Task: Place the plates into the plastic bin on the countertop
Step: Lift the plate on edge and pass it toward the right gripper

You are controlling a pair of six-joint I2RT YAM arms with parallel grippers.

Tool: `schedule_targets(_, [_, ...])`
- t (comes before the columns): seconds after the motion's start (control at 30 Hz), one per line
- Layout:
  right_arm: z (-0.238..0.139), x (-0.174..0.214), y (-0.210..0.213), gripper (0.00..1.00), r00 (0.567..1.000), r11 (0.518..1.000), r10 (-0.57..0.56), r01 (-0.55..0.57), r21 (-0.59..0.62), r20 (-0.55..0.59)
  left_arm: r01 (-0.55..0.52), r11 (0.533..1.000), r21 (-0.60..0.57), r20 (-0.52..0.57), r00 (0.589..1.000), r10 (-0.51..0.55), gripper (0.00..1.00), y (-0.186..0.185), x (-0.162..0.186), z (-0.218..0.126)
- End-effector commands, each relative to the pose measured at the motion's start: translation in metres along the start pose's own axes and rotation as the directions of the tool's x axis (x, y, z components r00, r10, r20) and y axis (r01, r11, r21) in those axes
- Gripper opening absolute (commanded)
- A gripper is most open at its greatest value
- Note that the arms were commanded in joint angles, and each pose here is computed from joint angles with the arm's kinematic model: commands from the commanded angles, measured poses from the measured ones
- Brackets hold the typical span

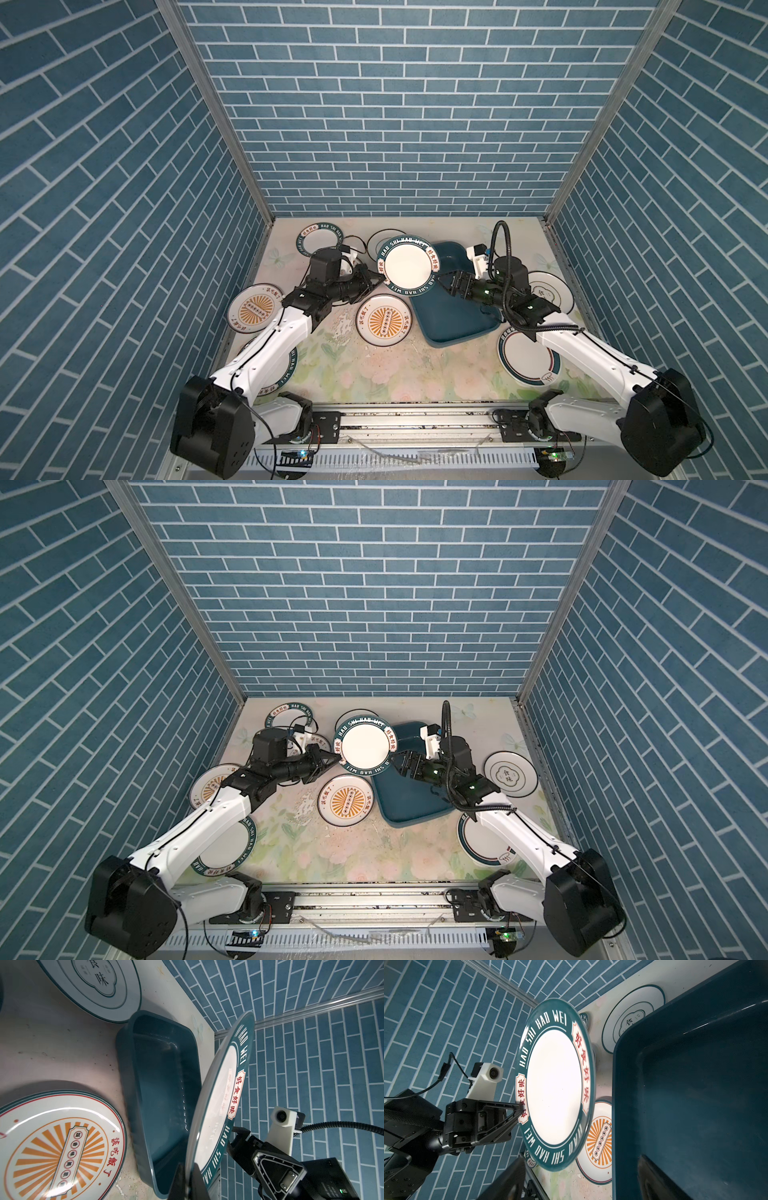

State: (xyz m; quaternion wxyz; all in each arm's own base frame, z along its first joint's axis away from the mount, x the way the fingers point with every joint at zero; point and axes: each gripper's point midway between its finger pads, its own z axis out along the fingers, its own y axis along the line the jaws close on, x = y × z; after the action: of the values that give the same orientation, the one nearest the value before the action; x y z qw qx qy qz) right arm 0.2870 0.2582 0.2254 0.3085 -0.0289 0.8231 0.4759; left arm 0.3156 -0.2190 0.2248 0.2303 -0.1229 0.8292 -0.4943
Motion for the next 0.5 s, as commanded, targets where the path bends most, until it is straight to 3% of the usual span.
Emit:
schedule_targets(0.0, [0.000,-0.004,0.004,0.78,0.999,0.999,0.040,-0.040,-0.029,0.009,-0.068,0.989,0.130,0.005,0.998,0.068,0.00,-0.041,-0.006,0.006])
schedule_targets(0.47, [0.003,-0.011,-0.014,0.41,0.984,0.987,0.162,-0.160,-0.024,0.077,-0.067,0.987,0.146,-0.030,0.997,0.073,0.00,-0.047,-0.003,0.021])
